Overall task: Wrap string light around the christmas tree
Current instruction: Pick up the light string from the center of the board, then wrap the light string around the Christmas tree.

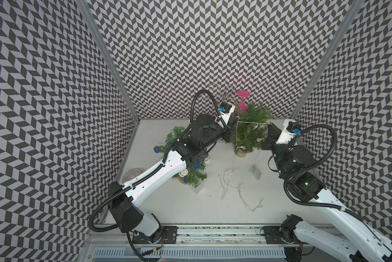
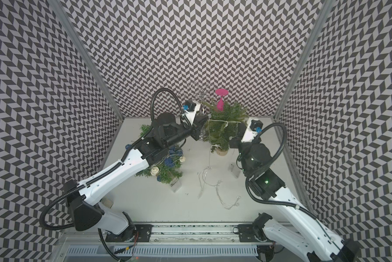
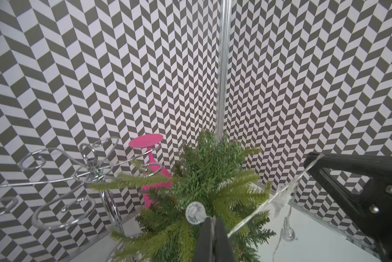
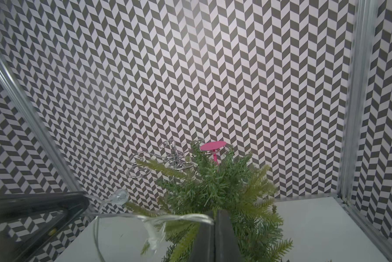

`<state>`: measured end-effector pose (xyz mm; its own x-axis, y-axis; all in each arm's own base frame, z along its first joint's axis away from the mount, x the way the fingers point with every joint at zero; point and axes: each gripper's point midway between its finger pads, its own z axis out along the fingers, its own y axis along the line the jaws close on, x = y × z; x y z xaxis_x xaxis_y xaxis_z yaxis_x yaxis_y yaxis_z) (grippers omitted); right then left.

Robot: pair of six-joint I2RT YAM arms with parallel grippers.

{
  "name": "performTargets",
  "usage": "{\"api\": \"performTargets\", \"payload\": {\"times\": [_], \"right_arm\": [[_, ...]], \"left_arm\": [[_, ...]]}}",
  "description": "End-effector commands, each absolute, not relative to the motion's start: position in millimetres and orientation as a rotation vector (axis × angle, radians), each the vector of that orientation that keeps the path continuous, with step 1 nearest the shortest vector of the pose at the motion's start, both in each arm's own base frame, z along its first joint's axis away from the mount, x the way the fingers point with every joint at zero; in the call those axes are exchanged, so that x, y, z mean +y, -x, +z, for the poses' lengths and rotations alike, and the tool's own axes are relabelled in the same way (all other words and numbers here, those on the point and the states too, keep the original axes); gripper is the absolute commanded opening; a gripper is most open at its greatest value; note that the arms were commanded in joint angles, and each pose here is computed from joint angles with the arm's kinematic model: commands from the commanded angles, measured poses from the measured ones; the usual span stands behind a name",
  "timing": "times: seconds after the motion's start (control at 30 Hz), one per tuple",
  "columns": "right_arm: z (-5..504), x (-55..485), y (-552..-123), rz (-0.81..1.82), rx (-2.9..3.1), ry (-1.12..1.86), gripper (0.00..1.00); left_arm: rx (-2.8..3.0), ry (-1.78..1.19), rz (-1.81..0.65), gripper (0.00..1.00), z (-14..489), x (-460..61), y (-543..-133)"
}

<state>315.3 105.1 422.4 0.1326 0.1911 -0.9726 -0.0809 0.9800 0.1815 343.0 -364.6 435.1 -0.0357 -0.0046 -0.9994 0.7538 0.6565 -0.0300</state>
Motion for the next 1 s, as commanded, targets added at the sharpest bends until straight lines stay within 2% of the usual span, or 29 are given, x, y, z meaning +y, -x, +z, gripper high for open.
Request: {"api": "performTargets", "payload": {"times": [0.0, 0.33, 0.67, 0.77, 0.83, 0.9, 0.93, 0.97], "right_arm": [[455.7, 101.9, -318.9, 0.211, 1.352, -0.073, 0.00], [447.4, 71.0, -370.6, 0.176, 1.440, -0.104, 0.00], [452.9, 55.3, -373.8, 0.241, 1.392, -0.133, 0.00], [457.4, 51.9, -367.8, 0.254, 1.370, -0.132, 0.00], [461.4, 55.2, -361.8, 0.287, 1.348, -0.120, 0.00], [467.8, 64.4, -355.0, 0.339, 1.325, -0.072, 0.00], [469.8, 69.1, -351.3, 0.364, 1.309, -0.048, 0.00], [471.2, 70.8, -349.4, 0.373, 1.301, -0.037, 0.00]], "left_arm": [[1.502, -0.674, -0.723, 0.00, 444.8, -367.1, -349.3], [1.500, -0.629, -0.674, 0.00, 460.4, -365.3, -391.9], [1.482, -0.566, -0.546, 0.02, 461.2, -357.8, -422.5], [1.475, -0.550, -0.543, 0.07, 460.7, -350.8, -425.8], [1.481, -0.546, -0.573, 0.20, 452.6, -347.8, -425.9], [1.466, -0.563, -0.604, 0.28, 443.4, -348.8, -419.3], [1.465, -0.570, -0.622, 0.25, 438.1, -348.9, -415.2], [1.456, -0.577, -0.629, 0.15, 436.0, -347.5, -410.5]]}}
